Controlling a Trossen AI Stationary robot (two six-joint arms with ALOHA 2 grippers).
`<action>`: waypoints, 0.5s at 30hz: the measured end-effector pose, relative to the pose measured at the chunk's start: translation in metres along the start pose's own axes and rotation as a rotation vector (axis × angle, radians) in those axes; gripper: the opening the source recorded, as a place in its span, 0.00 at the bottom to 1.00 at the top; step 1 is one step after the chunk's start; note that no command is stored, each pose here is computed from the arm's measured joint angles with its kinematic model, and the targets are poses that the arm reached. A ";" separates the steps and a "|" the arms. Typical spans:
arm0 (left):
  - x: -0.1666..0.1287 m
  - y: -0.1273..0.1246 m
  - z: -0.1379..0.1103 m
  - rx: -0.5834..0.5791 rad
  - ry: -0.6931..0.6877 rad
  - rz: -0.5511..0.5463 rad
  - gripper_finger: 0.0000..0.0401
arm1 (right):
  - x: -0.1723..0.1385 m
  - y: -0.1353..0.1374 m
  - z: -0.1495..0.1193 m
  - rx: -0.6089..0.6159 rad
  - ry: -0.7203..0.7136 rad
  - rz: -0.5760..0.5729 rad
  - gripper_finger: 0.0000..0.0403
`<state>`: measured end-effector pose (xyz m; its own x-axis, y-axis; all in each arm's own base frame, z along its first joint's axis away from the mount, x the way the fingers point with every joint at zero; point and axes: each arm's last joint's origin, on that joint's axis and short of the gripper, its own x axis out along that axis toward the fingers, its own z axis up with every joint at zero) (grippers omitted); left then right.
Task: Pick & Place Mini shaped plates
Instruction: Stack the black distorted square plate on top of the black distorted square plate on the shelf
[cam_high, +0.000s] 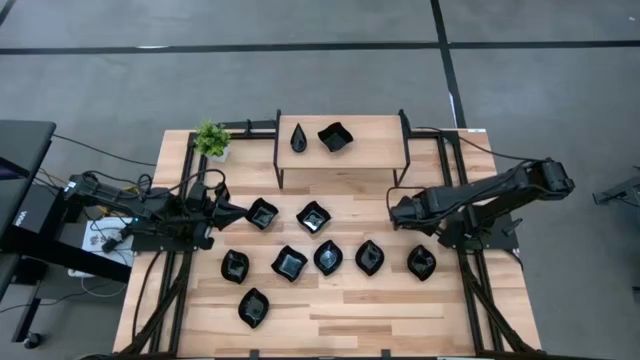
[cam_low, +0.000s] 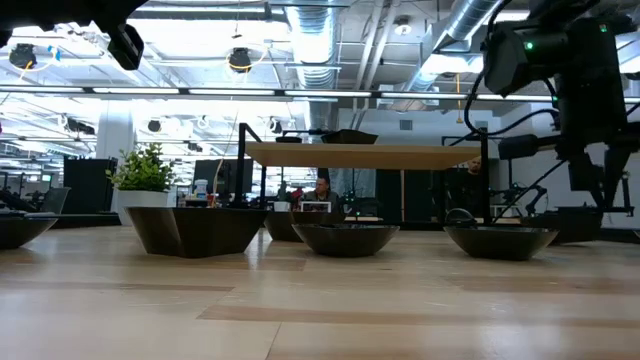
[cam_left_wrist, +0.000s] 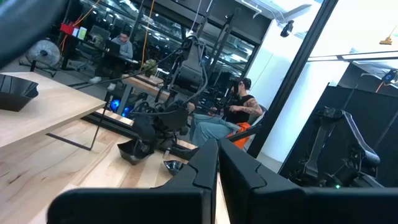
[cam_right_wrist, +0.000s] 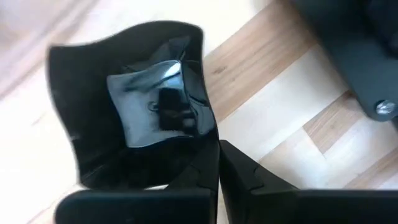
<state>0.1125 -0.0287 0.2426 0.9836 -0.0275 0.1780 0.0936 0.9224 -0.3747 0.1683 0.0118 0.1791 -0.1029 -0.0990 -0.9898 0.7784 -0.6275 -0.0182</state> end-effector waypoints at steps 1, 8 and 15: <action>0.000 0.000 0.000 0.000 0.000 0.000 0.04 | -0.003 0.000 0.000 -0.001 -0.009 0.000 0.00; 0.000 0.000 0.000 0.000 0.000 0.000 0.04 | -0.025 0.000 0.001 -0.024 -0.044 -0.028 0.00; 0.000 0.000 0.000 0.000 0.000 0.000 0.04 | -0.032 -0.002 0.000 -0.042 -0.053 -0.029 0.00</action>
<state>0.1125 -0.0287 0.2426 0.9836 -0.0275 0.1780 0.0936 0.9226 -0.3743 0.1703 0.0162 0.2111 -0.1574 -0.1230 -0.9799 0.7999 -0.5977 -0.0534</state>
